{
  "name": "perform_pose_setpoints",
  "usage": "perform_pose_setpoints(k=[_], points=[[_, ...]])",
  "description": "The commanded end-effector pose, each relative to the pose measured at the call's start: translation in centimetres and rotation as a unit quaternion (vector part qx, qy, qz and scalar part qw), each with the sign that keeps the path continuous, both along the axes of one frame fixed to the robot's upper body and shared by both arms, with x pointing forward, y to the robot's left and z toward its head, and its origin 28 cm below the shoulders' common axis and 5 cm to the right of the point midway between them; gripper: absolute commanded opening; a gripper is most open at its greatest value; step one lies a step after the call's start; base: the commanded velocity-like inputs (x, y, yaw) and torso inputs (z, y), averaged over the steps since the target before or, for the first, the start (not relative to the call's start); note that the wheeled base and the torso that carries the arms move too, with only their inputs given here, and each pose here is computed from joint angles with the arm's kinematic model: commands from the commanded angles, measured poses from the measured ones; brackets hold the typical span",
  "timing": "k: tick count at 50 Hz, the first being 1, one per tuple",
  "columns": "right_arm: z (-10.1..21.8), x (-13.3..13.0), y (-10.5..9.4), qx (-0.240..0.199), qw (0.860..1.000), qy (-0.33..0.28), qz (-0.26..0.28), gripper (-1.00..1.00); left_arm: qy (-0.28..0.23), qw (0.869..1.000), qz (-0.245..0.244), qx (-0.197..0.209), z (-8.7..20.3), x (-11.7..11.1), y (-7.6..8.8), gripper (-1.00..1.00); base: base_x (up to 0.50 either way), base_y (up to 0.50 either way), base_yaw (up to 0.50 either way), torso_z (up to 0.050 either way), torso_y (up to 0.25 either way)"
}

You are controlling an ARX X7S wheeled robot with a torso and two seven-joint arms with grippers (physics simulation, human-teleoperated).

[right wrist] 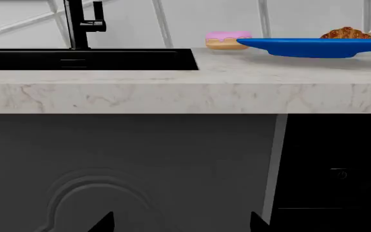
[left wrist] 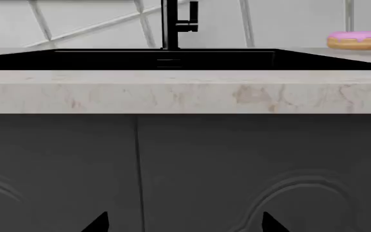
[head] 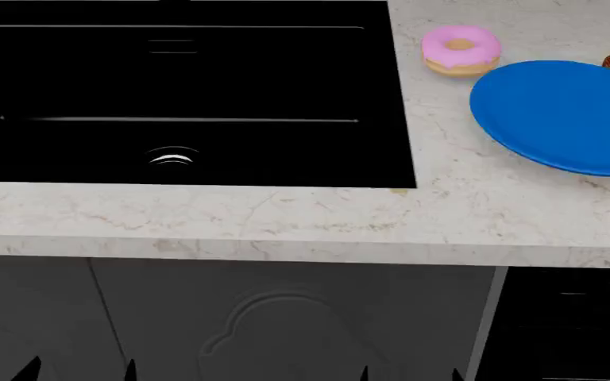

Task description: Place the pastries on the plates.

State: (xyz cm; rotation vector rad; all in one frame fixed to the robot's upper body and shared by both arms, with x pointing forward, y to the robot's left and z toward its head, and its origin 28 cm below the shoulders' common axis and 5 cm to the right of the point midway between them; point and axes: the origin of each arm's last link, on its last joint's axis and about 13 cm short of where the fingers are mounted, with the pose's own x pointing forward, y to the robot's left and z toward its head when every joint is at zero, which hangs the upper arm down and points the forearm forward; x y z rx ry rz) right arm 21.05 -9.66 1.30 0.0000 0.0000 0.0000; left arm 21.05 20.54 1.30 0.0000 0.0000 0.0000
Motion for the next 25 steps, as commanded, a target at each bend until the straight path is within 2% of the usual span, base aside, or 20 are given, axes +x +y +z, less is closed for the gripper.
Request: perform_pose_setpoints(k=[1, 5, 6, 8, 11, 12, 13, 25], points=[[-0.1, 0.1, 0.0, 0.000, 1.000, 0.000, 0.000, 1.00, 0.000, 1.000, 0.000, 0.000, -0.2, 0.2, 0.0, 1.00, 0.00, 0.00, 0.00, 0.000, 0.000], [0.3, -1.4, 0.3, 0.009, 1.000, 0.000, -0.003, 1.00, -0.009, 1.000, -0.007, -0.011, 0.5, -2.9, 0.2, 1.00, 0.00, 0.00, 0.00, 0.000, 0.000], [0.3, -1.4, 0.3, 0.011, 1.000, 0.001, -0.003, 1.00, -0.010, 1.000, -0.007, -0.013, 0.1, -2.6, 0.3, 1.00, 0.00, 0.00, 0.00, 0.000, 0.000], [0.3, -1.4, 0.4, 0.013, 1.000, 0.004, -0.004, 1.00, -0.008, 1.000, -0.008, -0.012, 0.5, -3.6, 0.4, 1.00, 0.00, 0.00, 0.00, 0.000, 0.000], [0.3, -1.4, 0.4, 0.014, 1.000, 0.004, -0.003, 1.00, -0.003, 1.000, -0.010, -0.011, 0.4, -3.4, 0.4, 1.00, 0.00, 0.00, 0.00, 0.000, 0.000], [0.3, -1.3, 0.4, 0.014, 1.000, 0.006, -0.003, 1.00, -0.002, 1.000, -0.010, -0.010, -0.1, -2.3, 0.3, 1.00, 0.00, 0.00, 0.00, 0.000, 0.000], [0.3, -1.2, 0.4, 0.013, 1.000, 0.007, -0.003, 1.00, -0.002, 1.000, -0.010, -0.009, -0.2, -2.2, 0.3, 1.00, 0.00, 0.00, 0.00, 0.000, 0.000], [0.4, -1.1, 0.3, 0.009, 1.000, 0.011, -0.001, 1.00, 0.006, 1.000, -0.008, -0.011, 0.0, -1.9, 0.1, 1.00, 0.00, 0.00, 0.00, 0.000, 0.000]])
